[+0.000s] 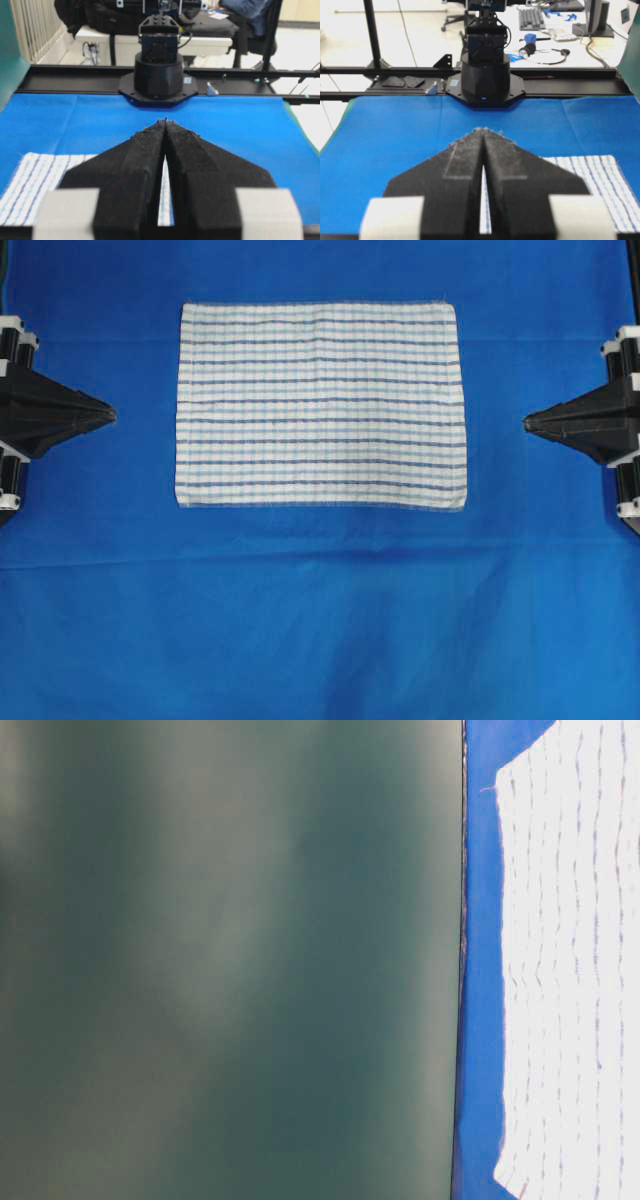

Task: Fold the blue towel.
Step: 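Move both grippers to the towel's top corners and grasp them, then lift the top corners and fold them down toward the bottom edge, then release the corners and raise both grippers off the folded towel, then grasp the folded strip's left and right ends with both grippers, then lift the strip and swing it to a vertical orientation, then lower the rotated strip onto the table, aligning it vertically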

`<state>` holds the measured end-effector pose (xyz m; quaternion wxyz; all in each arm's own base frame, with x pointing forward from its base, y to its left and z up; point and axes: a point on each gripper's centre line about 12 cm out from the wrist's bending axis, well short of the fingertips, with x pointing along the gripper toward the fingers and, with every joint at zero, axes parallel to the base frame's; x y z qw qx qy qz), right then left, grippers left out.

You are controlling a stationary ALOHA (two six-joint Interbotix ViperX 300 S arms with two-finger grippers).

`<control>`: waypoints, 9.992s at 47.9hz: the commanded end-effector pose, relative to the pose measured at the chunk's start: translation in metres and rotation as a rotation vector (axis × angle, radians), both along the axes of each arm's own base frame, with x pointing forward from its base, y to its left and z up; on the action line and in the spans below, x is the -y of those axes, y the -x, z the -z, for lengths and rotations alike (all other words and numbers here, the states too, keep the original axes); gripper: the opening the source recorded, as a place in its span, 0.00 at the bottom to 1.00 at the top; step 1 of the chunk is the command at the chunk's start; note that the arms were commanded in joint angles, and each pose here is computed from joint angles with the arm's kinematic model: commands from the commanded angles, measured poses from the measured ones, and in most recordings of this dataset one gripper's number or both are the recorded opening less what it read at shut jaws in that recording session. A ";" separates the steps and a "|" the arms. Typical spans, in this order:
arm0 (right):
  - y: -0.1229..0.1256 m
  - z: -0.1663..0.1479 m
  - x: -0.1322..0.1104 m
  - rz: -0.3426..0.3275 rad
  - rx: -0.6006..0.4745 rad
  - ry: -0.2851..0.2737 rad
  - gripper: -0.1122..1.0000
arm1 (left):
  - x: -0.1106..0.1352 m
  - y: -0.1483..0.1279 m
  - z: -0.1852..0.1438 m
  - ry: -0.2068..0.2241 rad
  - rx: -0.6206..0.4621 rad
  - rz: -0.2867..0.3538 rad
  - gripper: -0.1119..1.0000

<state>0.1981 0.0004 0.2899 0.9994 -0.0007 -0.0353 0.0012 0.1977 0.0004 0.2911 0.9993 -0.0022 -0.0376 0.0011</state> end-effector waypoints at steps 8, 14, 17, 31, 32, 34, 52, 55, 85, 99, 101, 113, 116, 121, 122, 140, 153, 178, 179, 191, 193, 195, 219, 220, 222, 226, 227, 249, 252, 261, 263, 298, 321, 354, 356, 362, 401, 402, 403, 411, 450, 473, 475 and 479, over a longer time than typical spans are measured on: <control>-0.009 -0.011 0.022 0.107 -0.035 -0.046 0.10 | -0.024 -0.011 0.009 0.035 -0.064 -0.117 0.09; -0.015 0.004 0.046 0.214 -0.146 -0.081 0.10 | -0.042 -0.017 0.023 0.051 -0.123 -0.194 0.09; -0.017 0.012 0.057 0.262 -0.189 -0.100 0.10 | -0.051 -0.020 0.031 0.061 -0.163 -0.233 0.09; -0.032 0.058 0.110 0.454 -0.383 -0.166 0.11 | -0.104 -0.034 0.082 0.184 -0.333 -0.433 0.13; -0.033 0.061 0.114 0.465 -0.399 -0.170 0.11 | -0.108 -0.034 0.085 0.189 -0.341 -0.446 0.16; -0.036 0.067 0.122 0.485 -0.428 -0.175 0.17 | -0.114 -0.036 0.092 0.199 -0.360 -0.467 0.24; -0.061 0.127 0.178 0.580 -0.646 -0.213 0.61 | -0.166 -0.048 0.151 0.260 -0.503 -0.605 0.88; -0.064 0.137 0.186 0.588 -0.676 -0.220 0.62 | -0.174 -0.050 0.164 0.267 -0.525 -0.623 0.88; -0.067 0.197 0.229 0.645 -0.807 -0.262 0.54 | -0.211 -0.060 0.227 0.323 -0.659 -0.689 0.79; -0.068 0.197 0.227 0.637 -0.807 -0.255 0.15 | -0.200 -0.064 0.231 0.275 -0.726 -0.636 0.13; -0.069 0.197 0.227 0.635 -0.809 -0.255 0.15 | -0.200 -0.064 0.231 0.275 -0.731 -0.635 0.10; -0.070 0.192 0.228 0.640 -0.790 -0.256 0.15 | -0.205 -0.066 0.216 0.260 -0.705 -0.640 0.11; -0.070 0.186 0.228 0.642 -0.774 -0.249 0.15 | -0.208 -0.068 0.206 0.252 -0.685 -0.645 0.11; -0.071 0.172 0.229 0.647 -0.738 -0.237 0.15 | -0.212 -0.070 0.186 0.221 -0.660 -0.647 0.11; -0.071 0.168 0.229 0.649 -0.727 -0.236 0.15 | -0.213 -0.070 0.182 0.212 -0.654 -0.647 0.11; -0.066 0.150 0.225 0.654 -0.686 -0.218 0.15 | -0.209 -0.068 0.160 0.171 -0.643 -0.635 0.11; -0.061 0.143 0.199 0.610 -0.672 -0.201 0.15 | -0.182 -0.061 0.161 0.148 -0.655 -0.580 0.11; -0.046 0.130 0.093 0.351 -0.658 -0.154 0.15 | -0.081 -0.059 0.155 0.059 -0.617 -0.292 0.11; -0.046 0.131 0.090 0.343 -0.663 -0.158 0.15 | -0.077 -0.059 0.156 0.055 -0.619 -0.279 0.11; -0.047 0.140 0.054 0.243 -0.737 -0.204 0.15 | -0.041 -0.067 0.157 0.071 -0.624 -0.158 0.11; -0.048 0.141 0.049 0.227 -0.742 -0.205 0.15 | -0.035 -0.068 0.157 0.079 -0.622 -0.142 0.11; -0.049 0.141 0.044 0.212 -0.743 -0.208 0.15 | -0.030 -0.068 0.157 0.087 -0.624 -0.127 0.11; -0.058 0.149 0.028 0.176 -0.794 -0.251 0.15 | -0.014 -0.069 0.161 0.113 -0.647 -0.080 0.11; -0.058 0.149 0.028 0.174 -0.797 -0.251 0.15 | -0.014 -0.068 0.162 0.114 -0.653 -0.080 0.11; -0.060 0.149 0.029 0.176 -0.797 -0.251 0.15 | -0.014 -0.068 0.162 0.115 -0.656 -0.080 0.11; -0.062 0.150 0.029 0.177 -0.802 -0.253 0.15 | -0.014 -0.068 0.163 0.115 -0.664 -0.081 0.11; -0.063 0.149 0.029 0.175 -0.800 -0.252 0.15 | -0.014 -0.068 0.163 0.115 -0.665 -0.080 0.11; -0.061 0.136 0.034 0.189 -0.756 -0.248 0.65 | -0.036 -0.066 0.155 0.129 -0.643 -0.159 0.88; -0.060 0.134 0.042 0.217 -0.748 -0.257 0.62 | -0.043 -0.065 0.154 0.133 -0.640 -0.182 0.89; -0.056 0.135 0.071 0.311 -0.743 -0.268 0.62 | -0.064 -0.063 0.154 0.151 -0.635 -0.254 0.85; -0.055 0.136 0.077 0.328 -0.746 -0.266 0.62 | -0.067 -0.063 0.153 0.152 -0.633 -0.265 0.85; -0.066 0.192 0.119 0.423 -0.915 -0.296 0.62 | -0.102 -0.066 0.206 0.186 -0.816 -0.362 0.85; -0.068 0.199 0.120 0.409 -0.947 -0.271 0.41 | -0.106 -0.063 0.217 0.210 -0.892 -0.376 0.66; -0.065 0.143 0.120 0.428 -0.806 -0.242 0.14 | -0.103 -0.076 0.157 0.211 -0.850 -0.357 0.11; -0.063 0.134 0.119 0.435 -0.788 -0.243 0.14 | -0.101 -0.077 0.147 0.207 -0.843 -0.349 0.11; -0.055 0.106 0.115 0.445 -0.740 -0.228 0.14 | -0.094 -0.078 0.117 0.188 -0.800 -0.324 0.11; -0.069 0.057 0.122 0.450 -0.610 -0.190 0.14 | -0.016 -0.129 0.078 0.132 -0.650 -0.073 0.11; -0.072 0.057 0.125 0.452 -0.612 -0.188 0.14 | -0.012 -0.133 0.077 0.129 -0.647 -0.063 0.11; -0.075 0.057 0.128 0.457 -0.612 -0.190 0.14 | -0.009 -0.137 0.077 0.125 -0.648 -0.053 0.11; -0.096 0.054 0.154 0.491 -0.602 -0.175 0.14 | 0.019 -0.172 0.069 0.100 -0.632 0.024 0.11; -0.139 0.036 0.225 0.585 -0.575 -0.115 0.14 | 0.062 -0.277 0.050 0.072 -0.482 0.111 0.11; -0.084 0.055 0.211 0.645 -0.692 -0.158 0.14 | 0.067 -0.342 0.078 0.076 -0.405 0.107 0.11; -0.085 0.058 0.211 0.646 -0.703 -0.161 0.14 | 0.066 -0.342 0.080 0.077 -0.410 0.106 0.11; -0.089 0.061 0.214 0.641 -0.704 -0.161 0.14 | 0.066 -0.335 0.085 0.089 -0.429 0.104 0.11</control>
